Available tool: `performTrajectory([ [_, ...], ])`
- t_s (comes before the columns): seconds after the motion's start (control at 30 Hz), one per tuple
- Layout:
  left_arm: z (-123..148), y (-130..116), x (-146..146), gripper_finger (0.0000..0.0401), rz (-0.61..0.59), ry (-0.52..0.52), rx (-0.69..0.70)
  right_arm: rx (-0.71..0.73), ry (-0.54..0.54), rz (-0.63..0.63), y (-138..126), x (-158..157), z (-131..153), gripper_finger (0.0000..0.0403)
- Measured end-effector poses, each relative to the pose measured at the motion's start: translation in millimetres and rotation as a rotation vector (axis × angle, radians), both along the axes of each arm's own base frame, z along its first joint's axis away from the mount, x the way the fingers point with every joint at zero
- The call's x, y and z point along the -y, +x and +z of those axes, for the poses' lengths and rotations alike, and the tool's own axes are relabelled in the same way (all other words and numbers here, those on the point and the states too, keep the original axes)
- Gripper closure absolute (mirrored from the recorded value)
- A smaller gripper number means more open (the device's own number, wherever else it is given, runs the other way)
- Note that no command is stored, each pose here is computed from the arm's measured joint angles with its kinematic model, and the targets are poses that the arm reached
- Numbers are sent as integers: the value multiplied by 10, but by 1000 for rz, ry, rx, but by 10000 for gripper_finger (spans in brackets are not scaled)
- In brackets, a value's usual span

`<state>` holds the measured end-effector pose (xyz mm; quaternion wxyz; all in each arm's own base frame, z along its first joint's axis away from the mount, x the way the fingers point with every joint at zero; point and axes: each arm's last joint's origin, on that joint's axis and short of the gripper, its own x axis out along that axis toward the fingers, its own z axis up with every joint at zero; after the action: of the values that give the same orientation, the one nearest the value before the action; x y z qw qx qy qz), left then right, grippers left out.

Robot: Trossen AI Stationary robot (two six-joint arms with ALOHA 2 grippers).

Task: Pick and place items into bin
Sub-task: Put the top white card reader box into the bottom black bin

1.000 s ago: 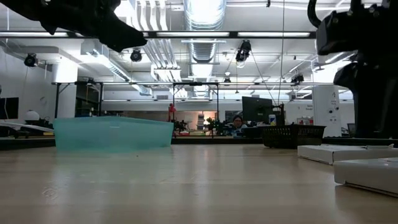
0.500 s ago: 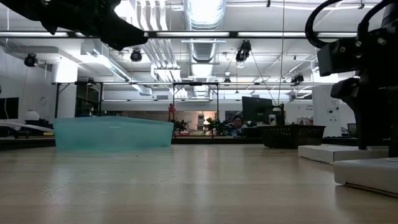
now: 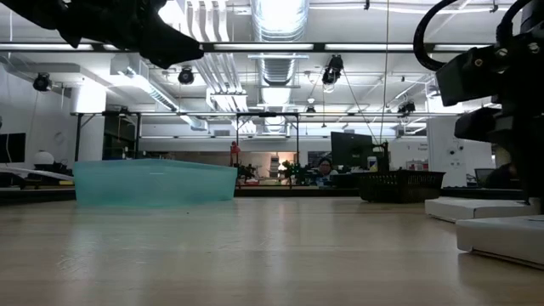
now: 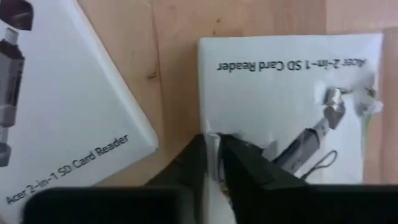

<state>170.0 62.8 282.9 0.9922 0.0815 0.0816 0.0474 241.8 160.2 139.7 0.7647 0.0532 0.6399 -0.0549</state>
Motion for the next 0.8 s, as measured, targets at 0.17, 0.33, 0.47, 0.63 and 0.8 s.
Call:
performTrajectory([
  [0.17, -29, 0, 0, 193, 0, -3, -8, -17, 8, -4, 17, 11, 27, 390],
  [0.33, -39, 0, 0, 193, 0, -4, -10, -47, -18, -29, 85, 54, 157, 393],
  [0.47, -40, 0, 0, 193, 0, -4, -10, -58, -56, -68, 158, 84, 327, 393],
  [0.63, -40, 0, 0, 193, 0, -4, -10, -35, -73, -214, 275, 101, 622, 394],
  [0.8, -40, 0, 0, 193, 0, -4, -10, 25, -16, -450, 368, 59, 925, 394],
])
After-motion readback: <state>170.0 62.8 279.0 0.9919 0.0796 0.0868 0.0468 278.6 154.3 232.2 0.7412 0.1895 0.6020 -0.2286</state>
